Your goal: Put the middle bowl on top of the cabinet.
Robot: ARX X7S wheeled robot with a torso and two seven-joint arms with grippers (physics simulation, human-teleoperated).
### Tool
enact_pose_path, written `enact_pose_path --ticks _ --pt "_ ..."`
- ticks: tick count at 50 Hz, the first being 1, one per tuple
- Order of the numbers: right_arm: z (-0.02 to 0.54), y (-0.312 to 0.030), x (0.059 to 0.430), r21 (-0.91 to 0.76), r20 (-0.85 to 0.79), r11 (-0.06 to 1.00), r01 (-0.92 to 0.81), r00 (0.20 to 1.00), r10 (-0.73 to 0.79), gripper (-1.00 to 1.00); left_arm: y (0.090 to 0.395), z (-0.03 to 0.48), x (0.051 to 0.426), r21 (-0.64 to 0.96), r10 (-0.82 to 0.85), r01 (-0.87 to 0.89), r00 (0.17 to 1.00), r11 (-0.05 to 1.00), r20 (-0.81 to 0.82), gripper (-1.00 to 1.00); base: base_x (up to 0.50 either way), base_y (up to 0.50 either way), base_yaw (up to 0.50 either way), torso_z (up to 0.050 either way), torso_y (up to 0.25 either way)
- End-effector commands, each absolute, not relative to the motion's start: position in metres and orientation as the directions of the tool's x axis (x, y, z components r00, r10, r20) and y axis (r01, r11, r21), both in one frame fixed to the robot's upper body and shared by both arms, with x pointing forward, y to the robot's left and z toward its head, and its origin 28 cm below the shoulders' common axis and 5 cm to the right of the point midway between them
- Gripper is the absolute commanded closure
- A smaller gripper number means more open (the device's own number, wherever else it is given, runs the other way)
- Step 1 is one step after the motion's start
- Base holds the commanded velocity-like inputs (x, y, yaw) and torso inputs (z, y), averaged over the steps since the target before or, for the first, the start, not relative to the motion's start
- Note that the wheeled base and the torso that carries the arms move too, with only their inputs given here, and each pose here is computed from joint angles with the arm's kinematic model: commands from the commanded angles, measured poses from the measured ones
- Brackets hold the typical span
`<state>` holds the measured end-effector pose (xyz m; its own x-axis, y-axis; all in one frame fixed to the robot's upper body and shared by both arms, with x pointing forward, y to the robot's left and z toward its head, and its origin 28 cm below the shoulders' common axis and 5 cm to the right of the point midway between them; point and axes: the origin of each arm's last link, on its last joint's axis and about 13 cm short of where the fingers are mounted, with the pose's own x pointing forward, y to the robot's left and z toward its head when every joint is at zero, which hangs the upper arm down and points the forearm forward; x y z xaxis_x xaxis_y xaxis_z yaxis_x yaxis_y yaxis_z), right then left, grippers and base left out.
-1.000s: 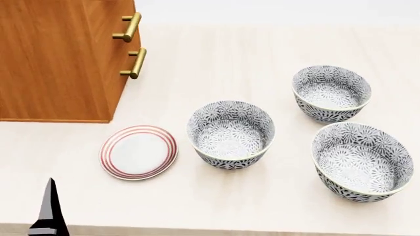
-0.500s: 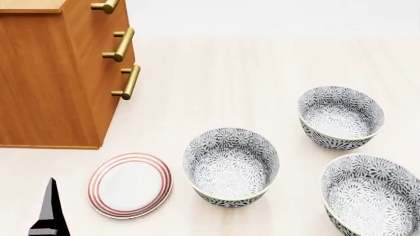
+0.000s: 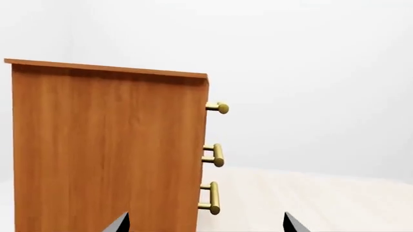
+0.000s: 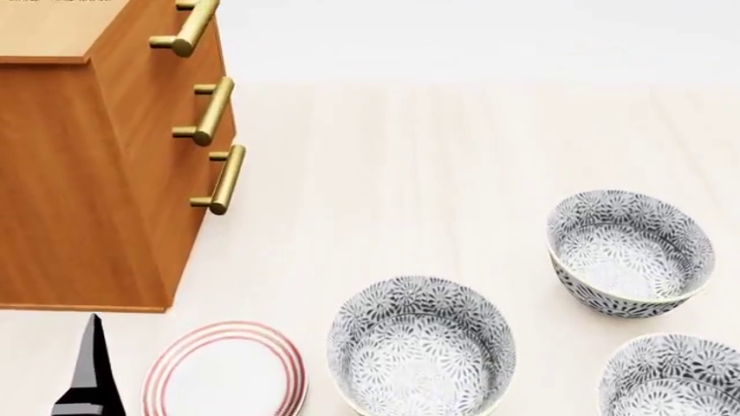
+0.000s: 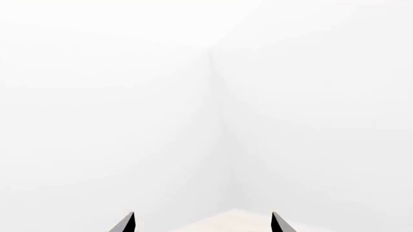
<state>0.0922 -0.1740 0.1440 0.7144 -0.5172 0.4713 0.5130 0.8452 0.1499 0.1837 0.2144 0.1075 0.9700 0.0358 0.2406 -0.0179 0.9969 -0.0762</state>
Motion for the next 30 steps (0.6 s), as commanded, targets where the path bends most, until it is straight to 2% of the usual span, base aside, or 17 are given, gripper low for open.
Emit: enact_pose_path --ticks 1,8,15,18,21,24,30 --pt "0.145 -0.174 0.093 0.158 0.469 0.851 0.501 0.720 -0.512 -1.00 0.214 0.107 0.185 -0.075 0.032 -0.014 0.971 0.997 0.238 -1.00 0.50 0.00 0.00 0.000 0.000" --pt "0.145 -0.174 0.092 0.150 0.474 0.842 0.519 0.709 -0.522 -1.00 0.214 0.106 0.184 -0.073 0.034 -0.017 0.970 0.997 0.239 -1.00 0.50 0.00 0.00 0.000 0.000" --pt "0.144 -0.174 0.091 0.151 0.481 0.836 0.528 0.699 -0.529 -1.00 0.209 0.104 0.183 -0.099 0.034 -0.013 0.977 0.995 0.210 -1.00 0.03 0.00 0.00 0.000 0.000" --pt "0.143 -0.174 0.091 0.145 0.477 0.834 0.532 0.701 -0.530 -1.00 0.200 0.103 0.176 -0.172 -0.002 0.027 0.990 0.985 0.143 -1.00 0.00 0.00 0.00 0.000 0.000" --pt "0.143 -0.171 0.092 0.138 0.476 0.837 0.529 0.706 -0.525 -1.00 0.182 0.118 0.172 -0.312 -0.063 0.104 0.988 0.944 0.140 -1.00 0.00 0.00 0.00 0.000 0.000" --pt "0.143 -0.170 0.091 0.136 0.476 0.839 0.527 0.708 -0.522 -1.00 0.165 0.132 0.168 -0.382 -0.139 0.183 0.980 0.906 0.139 -1.00 0.00 0.00 0.00 0.000 0.005" --pt "0.143 -0.172 0.089 0.141 0.473 0.835 0.532 0.705 -0.529 -1.00 0.135 0.150 0.154 -0.379 -0.253 0.299 0.953 0.876 0.168 -1.00 0.00 0.00 0.00 0.000 0.000"
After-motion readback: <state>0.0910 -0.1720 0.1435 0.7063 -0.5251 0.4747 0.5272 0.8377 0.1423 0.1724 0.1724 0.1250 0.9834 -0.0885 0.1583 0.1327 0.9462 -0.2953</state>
